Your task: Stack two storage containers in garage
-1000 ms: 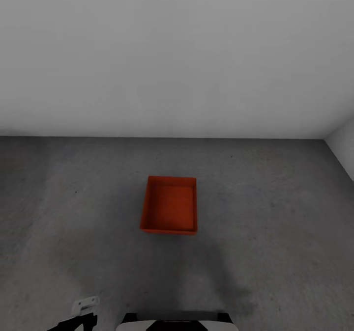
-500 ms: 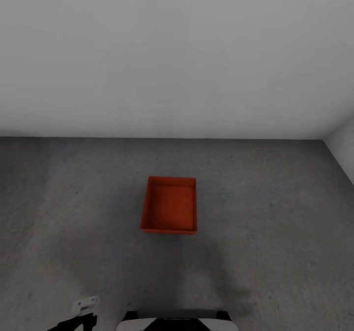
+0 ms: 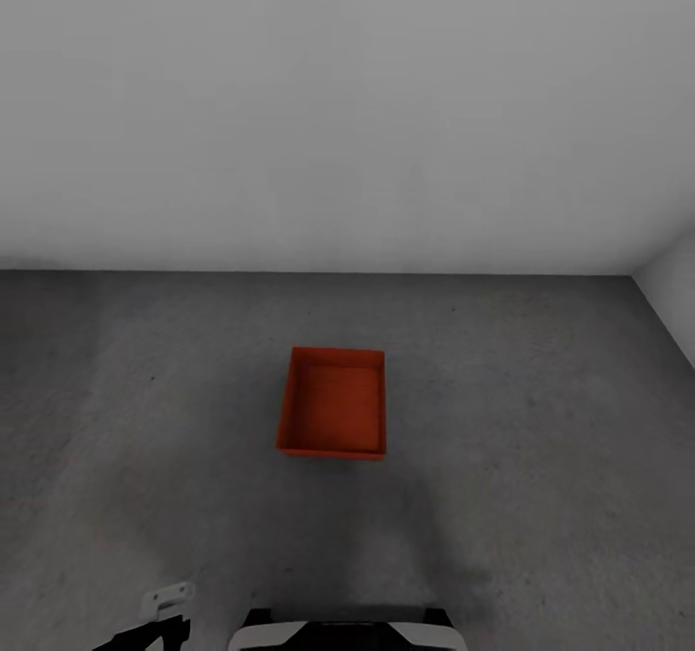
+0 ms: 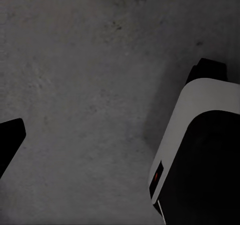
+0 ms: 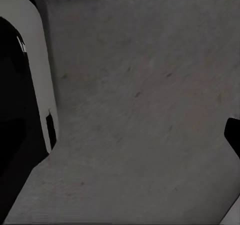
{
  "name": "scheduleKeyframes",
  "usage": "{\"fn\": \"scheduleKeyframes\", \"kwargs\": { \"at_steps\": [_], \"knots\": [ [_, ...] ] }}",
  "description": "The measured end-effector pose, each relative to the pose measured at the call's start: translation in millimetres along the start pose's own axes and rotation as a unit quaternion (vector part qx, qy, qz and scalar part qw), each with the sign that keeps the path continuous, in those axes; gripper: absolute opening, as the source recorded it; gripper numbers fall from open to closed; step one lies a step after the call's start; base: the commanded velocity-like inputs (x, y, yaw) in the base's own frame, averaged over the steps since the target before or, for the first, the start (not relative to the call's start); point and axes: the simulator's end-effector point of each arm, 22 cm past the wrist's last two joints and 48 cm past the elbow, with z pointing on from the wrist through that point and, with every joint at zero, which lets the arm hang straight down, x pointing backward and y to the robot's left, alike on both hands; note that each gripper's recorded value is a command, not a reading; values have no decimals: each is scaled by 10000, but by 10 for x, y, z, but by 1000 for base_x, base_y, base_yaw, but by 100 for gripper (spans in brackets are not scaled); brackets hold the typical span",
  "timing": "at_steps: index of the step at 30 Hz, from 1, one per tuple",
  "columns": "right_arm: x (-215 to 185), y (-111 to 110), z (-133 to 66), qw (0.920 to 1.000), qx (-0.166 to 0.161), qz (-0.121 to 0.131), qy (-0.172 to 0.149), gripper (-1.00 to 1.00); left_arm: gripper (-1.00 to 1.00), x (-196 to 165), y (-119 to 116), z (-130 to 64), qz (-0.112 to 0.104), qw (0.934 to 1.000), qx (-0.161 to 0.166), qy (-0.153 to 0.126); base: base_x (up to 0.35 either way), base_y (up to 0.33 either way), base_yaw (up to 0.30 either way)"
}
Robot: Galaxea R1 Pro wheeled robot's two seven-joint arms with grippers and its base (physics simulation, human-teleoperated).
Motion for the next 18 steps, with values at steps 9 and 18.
{"fn": "scheduleKeyframes", "kwargs": {
  "at_steps": [9,18],
  "knots": [
    [244,180,-118,9999,-132,-18,101,100,100,-4,36,-88,-13,10000,2,-43,0,0,45],
    [322,238,-208,9996,-265,-15,64,100,100,-25,61,-181,-34,9999,15,-107,0,0,4]
  ]
}}
